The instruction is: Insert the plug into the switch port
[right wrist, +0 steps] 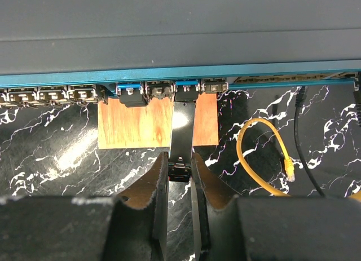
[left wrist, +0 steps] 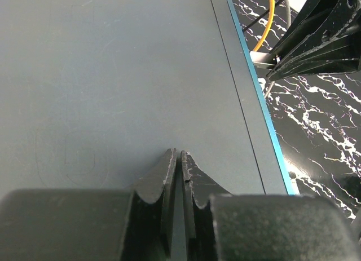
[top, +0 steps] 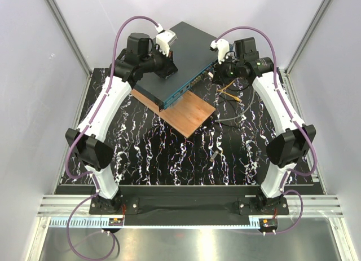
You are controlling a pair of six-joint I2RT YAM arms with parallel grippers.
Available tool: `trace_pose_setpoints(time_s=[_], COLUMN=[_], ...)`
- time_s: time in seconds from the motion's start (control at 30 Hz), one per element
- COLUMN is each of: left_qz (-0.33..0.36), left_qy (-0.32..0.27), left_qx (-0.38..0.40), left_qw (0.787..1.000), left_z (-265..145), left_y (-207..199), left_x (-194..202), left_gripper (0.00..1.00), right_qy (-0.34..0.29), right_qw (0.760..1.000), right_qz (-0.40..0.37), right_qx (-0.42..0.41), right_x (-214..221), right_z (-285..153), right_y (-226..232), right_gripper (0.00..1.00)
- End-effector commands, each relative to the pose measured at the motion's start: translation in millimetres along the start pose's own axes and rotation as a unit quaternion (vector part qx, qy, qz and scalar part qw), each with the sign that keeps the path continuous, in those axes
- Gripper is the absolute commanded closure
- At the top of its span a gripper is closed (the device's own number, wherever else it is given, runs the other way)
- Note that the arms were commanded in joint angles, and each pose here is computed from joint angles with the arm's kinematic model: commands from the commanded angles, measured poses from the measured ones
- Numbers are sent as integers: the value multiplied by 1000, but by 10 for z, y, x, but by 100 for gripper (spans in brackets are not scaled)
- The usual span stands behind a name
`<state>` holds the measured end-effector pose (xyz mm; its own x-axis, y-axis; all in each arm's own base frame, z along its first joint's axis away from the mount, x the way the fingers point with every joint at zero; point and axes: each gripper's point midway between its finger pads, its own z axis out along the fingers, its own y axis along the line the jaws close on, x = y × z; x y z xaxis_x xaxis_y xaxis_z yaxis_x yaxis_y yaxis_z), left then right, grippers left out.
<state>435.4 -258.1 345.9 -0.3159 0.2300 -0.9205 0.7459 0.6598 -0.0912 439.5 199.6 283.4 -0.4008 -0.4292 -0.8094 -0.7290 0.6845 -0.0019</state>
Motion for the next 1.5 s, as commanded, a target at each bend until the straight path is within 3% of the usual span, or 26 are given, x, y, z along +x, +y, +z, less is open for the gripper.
trace_pose_setpoints(time_s=[0.0,0.67,1.47], left_qz=[-3,-13,-26], left_qy=[-7,-10,-13], left_qx=[2,3,7], left_qw=[1000,1000,1000], left_z=[-8,-15,-22], left_y=[16,65,108], left_x=[-21,28,29], left_gripper=[88,88,88], right_qy=[-32,-61,-55], right_qw=[998,996,993], right_qz=[-35,-51,-61], right_qx=[-43,-51,-84], right_x=[-268,-567,-458], right_z=[-33,-38,212], right_y=[240,288,307], right_gripper=[100,100,100])
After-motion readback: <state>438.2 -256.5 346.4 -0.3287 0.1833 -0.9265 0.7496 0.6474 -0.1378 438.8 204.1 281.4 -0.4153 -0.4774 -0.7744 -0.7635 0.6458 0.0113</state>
